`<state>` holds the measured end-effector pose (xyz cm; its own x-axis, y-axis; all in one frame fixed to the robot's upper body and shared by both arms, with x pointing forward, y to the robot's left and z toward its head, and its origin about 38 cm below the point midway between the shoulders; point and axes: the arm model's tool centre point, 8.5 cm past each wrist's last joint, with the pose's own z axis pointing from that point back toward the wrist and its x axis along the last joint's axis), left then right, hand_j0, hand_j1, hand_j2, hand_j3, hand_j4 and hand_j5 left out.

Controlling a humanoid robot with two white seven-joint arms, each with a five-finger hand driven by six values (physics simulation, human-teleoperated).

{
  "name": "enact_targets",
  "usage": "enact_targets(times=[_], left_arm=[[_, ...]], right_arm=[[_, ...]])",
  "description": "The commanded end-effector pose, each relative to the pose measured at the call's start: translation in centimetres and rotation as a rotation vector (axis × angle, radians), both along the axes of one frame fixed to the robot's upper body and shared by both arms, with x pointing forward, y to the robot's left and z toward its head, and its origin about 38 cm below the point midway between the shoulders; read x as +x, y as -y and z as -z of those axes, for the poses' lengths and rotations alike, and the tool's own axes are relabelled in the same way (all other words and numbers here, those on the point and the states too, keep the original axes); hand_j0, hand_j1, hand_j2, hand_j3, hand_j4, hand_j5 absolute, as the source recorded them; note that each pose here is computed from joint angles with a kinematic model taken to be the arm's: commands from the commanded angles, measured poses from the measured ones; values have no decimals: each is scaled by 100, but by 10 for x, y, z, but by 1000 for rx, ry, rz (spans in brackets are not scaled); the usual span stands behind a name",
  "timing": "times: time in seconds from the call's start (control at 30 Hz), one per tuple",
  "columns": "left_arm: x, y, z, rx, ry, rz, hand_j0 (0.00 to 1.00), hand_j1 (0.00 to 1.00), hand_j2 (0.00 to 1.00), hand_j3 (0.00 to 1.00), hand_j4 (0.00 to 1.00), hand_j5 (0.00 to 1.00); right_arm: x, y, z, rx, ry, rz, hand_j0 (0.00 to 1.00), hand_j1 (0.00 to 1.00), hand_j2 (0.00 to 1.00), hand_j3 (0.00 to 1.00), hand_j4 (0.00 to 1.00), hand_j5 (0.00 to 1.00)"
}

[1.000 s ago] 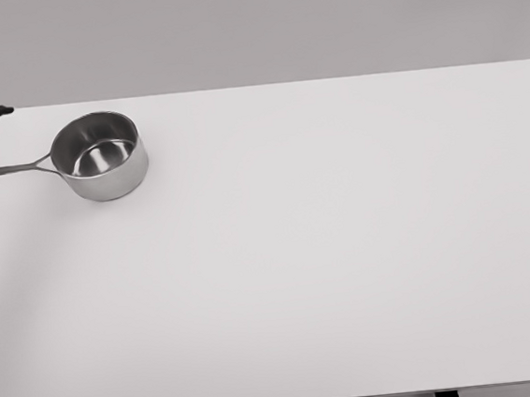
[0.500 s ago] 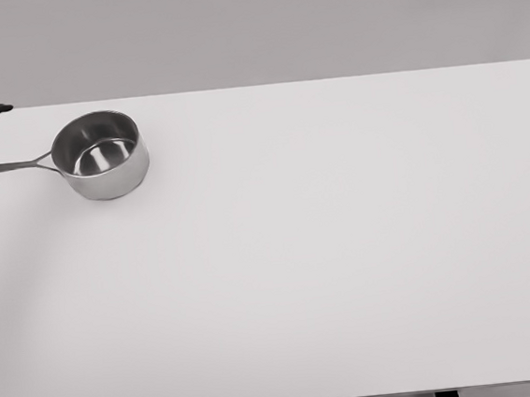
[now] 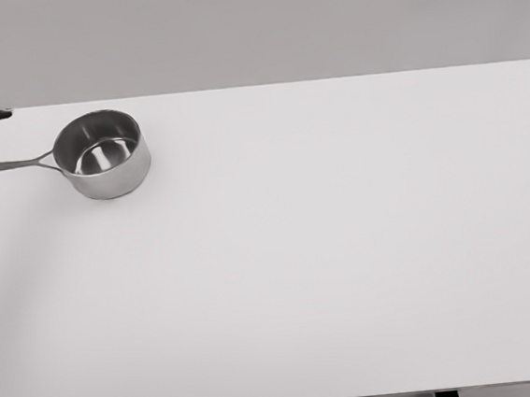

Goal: Rotate pot handle

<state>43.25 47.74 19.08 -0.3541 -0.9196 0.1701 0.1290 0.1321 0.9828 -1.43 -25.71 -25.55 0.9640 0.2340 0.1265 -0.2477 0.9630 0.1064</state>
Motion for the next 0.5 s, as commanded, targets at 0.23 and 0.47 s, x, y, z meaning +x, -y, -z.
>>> enact_targets(times=[0.23,0.47], left_arm=[[-70,145,-85,-176,158,544,100,100,100,100,100,100],[-81,160,-59,-192,79,586,100,100,100,100,100,100]], right_arm=[[0,0,0,0,0,-1,100,100,100,100,100,100],[0,0,0,0,0,-1,100,100,100,100,100,100]])
